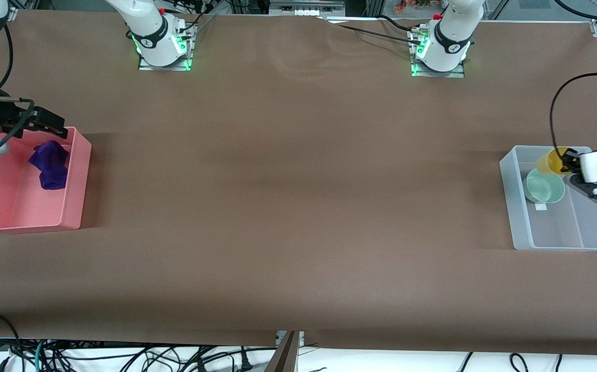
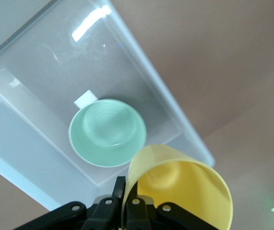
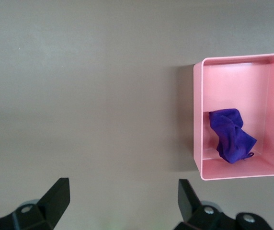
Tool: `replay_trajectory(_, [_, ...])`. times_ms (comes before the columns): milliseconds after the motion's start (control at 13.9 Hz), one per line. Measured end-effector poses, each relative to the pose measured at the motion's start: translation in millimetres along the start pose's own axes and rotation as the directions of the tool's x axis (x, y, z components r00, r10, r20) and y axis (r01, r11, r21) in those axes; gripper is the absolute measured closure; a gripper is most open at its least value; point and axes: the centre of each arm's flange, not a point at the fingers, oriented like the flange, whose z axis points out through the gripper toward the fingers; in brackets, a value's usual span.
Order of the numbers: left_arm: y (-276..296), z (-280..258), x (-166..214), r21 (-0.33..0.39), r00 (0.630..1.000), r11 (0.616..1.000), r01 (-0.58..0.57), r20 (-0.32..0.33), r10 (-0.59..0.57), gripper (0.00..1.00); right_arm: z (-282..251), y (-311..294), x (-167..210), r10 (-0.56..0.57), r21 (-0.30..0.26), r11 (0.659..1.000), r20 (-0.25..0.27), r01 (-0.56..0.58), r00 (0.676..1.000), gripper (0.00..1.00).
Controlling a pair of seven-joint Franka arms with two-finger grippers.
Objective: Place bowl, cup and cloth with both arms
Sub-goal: 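Lower the yellow cup into the green bowl and open the left gripper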
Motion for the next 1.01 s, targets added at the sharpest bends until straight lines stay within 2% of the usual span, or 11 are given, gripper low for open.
replay_trajectory(289, [-18, 67, -22, -0.020, 0.997, 0.999, -0.051, -0.055, 0.050, 0.96, -9, -6, 0, -0.013, 0.000, 1.000, -0.019, 0.013, 1.000, 0.00])
replay_trajectory(577, [-29, 106, -28, -0.040, 0.994, 0.997, -0.064, -0.087, 0.060, 0.96, -8, -8, 0, -0.015, 0.000, 1.000, -0.017, 0.015, 1.000, 0.00])
replay_trajectory(722, [-31, 115, -25, -0.031, 0.993, 0.997, -0.077, -0.087, 0.074, 0.96, -8, -7, 0, -0.014, 0.000, 1.000, -0.016, 0.014, 1.000, 0.00])
replay_trajectory(1010, [-37, 100, -19, 0.018, 0.990, 0.997, -0.079, -0.112, 0.081, 0.96, -5, -7, 2, -0.014, 0.000, 1.000, -0.011, 0.014, 1.000, 0.00])
